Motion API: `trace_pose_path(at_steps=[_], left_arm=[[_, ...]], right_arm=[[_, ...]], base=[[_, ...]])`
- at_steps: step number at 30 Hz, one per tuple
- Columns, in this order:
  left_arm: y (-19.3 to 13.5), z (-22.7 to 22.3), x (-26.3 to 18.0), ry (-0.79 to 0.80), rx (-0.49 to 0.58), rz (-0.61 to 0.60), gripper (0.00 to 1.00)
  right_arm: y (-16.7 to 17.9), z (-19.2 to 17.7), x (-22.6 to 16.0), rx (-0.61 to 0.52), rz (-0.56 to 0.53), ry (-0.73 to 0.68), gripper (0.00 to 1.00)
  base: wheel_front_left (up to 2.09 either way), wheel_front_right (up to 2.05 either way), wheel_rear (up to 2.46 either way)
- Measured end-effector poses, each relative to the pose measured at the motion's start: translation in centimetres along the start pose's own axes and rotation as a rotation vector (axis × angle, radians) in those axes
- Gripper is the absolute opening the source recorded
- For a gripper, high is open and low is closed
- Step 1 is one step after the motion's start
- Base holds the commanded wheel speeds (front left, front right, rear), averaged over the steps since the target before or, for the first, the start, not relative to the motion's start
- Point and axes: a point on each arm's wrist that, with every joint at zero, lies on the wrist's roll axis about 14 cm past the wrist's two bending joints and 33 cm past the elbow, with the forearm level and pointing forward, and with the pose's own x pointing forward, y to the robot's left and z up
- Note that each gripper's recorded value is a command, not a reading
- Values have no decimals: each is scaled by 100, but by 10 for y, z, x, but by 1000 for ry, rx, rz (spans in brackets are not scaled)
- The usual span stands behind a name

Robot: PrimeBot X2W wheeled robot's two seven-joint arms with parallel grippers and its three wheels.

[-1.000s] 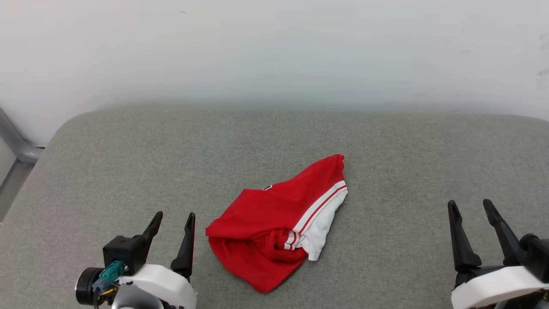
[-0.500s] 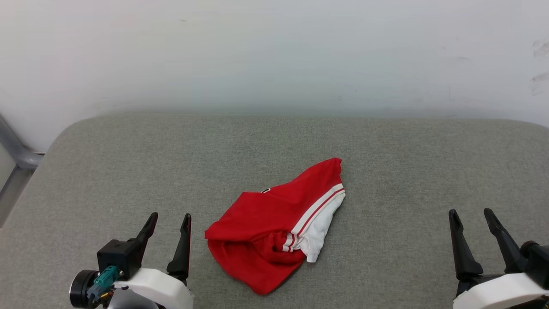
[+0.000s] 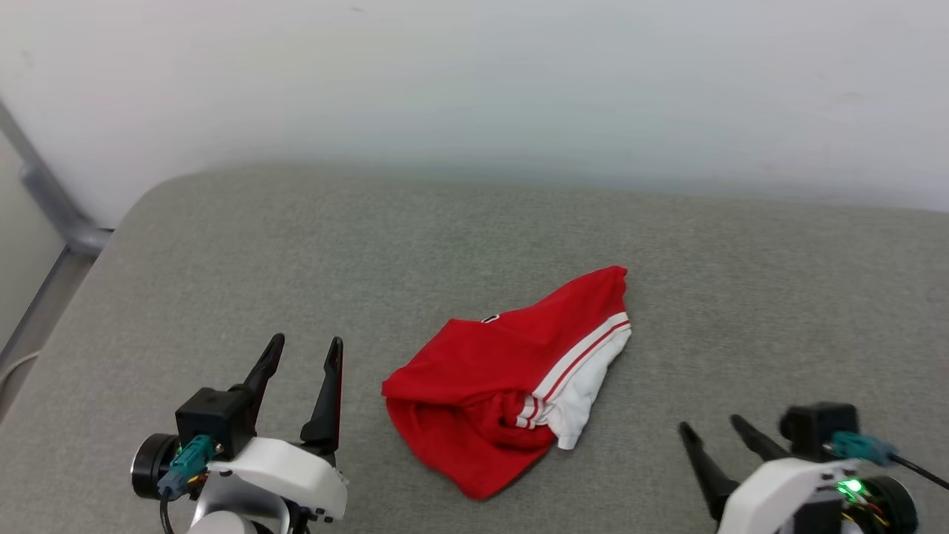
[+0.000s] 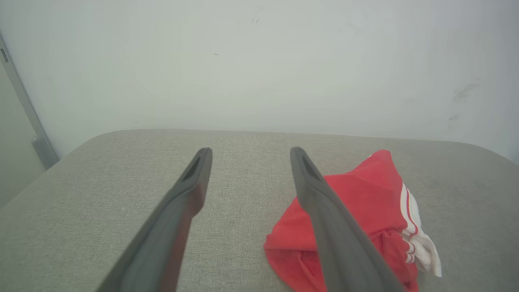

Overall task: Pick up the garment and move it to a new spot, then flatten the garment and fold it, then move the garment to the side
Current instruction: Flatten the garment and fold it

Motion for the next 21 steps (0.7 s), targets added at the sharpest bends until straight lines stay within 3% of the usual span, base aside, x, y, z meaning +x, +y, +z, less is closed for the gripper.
trace_pose_path(at_steps=[12, 21], left_arm=[[20, 0, 2, -21, -27, 83, 100], [36, -12, 0, 8, -31, 139, 100]], right_arm=[[84, -33, 52, -184, 320, 279, 100], [94, -69, 73, -250, 378, 433, 100]], base=[[0, 0, 0], [0, 0, 0]])
